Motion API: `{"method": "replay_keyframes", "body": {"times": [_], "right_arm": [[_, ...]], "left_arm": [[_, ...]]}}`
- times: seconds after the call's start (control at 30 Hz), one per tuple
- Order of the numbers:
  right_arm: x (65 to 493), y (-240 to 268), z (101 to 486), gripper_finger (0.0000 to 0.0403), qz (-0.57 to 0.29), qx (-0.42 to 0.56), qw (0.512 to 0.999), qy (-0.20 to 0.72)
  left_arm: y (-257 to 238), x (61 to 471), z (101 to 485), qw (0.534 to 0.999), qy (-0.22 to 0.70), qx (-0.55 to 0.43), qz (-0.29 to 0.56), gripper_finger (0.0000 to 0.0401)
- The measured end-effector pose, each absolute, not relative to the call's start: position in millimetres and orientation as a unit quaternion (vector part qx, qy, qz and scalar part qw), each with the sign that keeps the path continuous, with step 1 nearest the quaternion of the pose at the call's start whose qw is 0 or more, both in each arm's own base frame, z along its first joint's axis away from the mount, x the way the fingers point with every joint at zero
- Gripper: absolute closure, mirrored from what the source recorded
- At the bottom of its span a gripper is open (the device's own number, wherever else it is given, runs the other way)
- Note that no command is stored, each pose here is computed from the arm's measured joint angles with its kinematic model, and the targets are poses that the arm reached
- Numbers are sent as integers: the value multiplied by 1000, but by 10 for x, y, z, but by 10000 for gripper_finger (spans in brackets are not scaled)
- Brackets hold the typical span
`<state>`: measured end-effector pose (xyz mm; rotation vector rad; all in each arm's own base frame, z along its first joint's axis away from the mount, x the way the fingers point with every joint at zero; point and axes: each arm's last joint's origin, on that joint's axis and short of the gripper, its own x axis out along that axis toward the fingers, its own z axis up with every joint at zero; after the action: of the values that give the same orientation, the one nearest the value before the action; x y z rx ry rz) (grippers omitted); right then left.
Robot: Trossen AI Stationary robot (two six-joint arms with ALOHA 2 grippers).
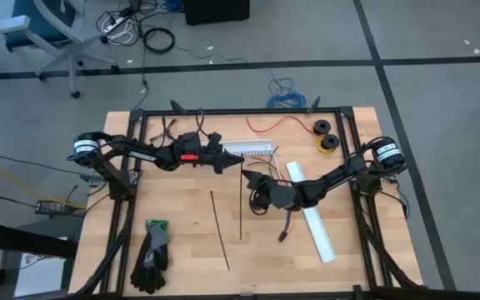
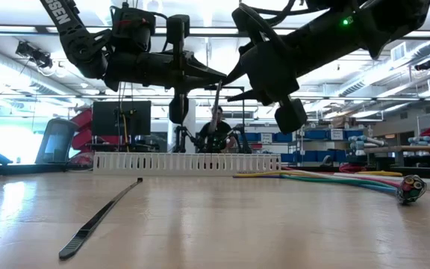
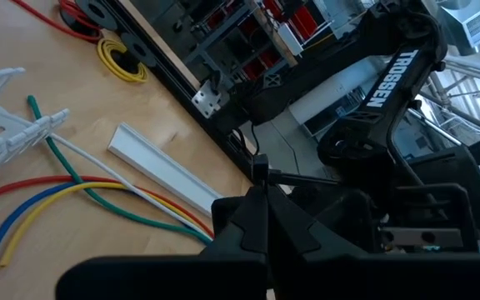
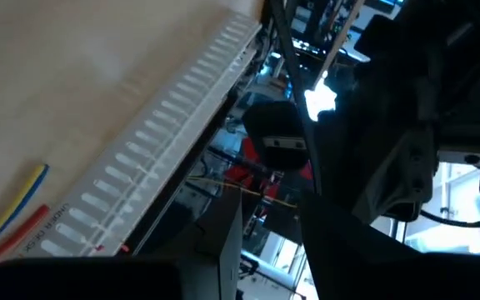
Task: Ziptie cables
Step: Prepare the black zip tie
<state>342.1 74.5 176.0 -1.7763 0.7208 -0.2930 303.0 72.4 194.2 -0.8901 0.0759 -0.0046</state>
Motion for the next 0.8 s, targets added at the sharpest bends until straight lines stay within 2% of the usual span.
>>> {"method": "replay_keyframes", "body": {"times": [0.3,0.53,0.8], "right_arm": [[3440,717,1759,294,-111,-759,571,293],[3433,693,1826,294,-180,-728,584,311],[3433,691,1833,294,-190,-717,595,310]], "left_arm": [[728,3030,1942,902,34,-431,3,401],[761,3022,1942,903,31,-429,10,401],[767,3021,1942,903,30,-429,12,401]]}}
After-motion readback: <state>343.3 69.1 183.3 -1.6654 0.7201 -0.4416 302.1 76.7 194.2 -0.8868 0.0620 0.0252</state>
